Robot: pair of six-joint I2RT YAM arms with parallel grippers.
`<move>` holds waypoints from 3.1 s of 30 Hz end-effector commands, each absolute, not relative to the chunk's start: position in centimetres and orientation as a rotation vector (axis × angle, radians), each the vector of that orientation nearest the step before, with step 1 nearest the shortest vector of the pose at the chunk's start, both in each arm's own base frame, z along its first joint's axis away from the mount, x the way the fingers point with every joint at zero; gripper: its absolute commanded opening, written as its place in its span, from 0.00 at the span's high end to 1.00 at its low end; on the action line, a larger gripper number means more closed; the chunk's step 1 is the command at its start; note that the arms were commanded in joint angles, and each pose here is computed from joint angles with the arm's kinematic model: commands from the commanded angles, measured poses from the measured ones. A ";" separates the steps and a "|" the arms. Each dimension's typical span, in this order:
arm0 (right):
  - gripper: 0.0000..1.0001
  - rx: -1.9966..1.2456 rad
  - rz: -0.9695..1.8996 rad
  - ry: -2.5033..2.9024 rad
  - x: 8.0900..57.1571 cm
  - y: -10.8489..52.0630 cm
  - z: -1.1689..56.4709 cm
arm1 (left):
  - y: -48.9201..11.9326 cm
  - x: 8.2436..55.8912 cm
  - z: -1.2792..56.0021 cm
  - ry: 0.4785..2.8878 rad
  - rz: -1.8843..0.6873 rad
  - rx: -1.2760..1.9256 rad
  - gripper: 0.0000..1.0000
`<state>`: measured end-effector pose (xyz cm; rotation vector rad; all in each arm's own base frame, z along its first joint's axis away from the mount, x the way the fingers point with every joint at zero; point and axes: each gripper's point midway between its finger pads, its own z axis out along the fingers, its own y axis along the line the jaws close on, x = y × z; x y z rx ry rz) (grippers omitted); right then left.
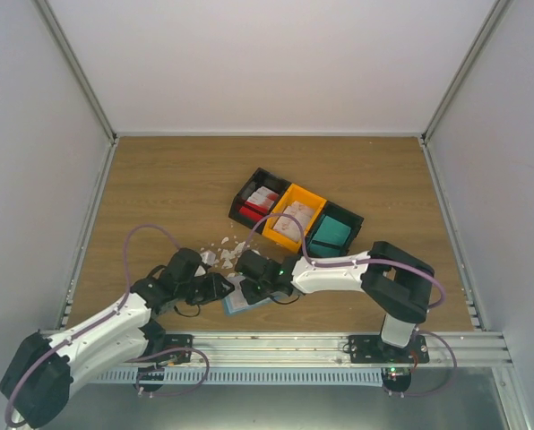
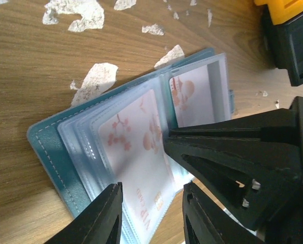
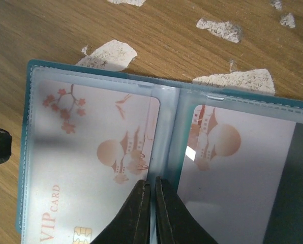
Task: Put the credit cards into the card holder
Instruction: Turn over the card slot in the card holder, then pick up the credit card from the storage box.
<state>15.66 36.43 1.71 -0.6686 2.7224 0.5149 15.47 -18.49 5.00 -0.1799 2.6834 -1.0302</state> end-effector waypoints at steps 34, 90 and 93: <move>0.93 -0.670 0.446 2.821 14.2 33.0 -1.5 | -20.8 15.3 6.8 2.607 -1.237 -0.098 0.64; 0.59 -0.943 0.143 2.542 35.9 24.6 10.9 | -24.8 25.1 13.8 2.242 -1.118 0.101 0.18; 0.59 -0.965 0.123 2.573 36.7 24.6 9.4 | -25.4 26.1 12.5 2.296 -1.093 0.084 0.24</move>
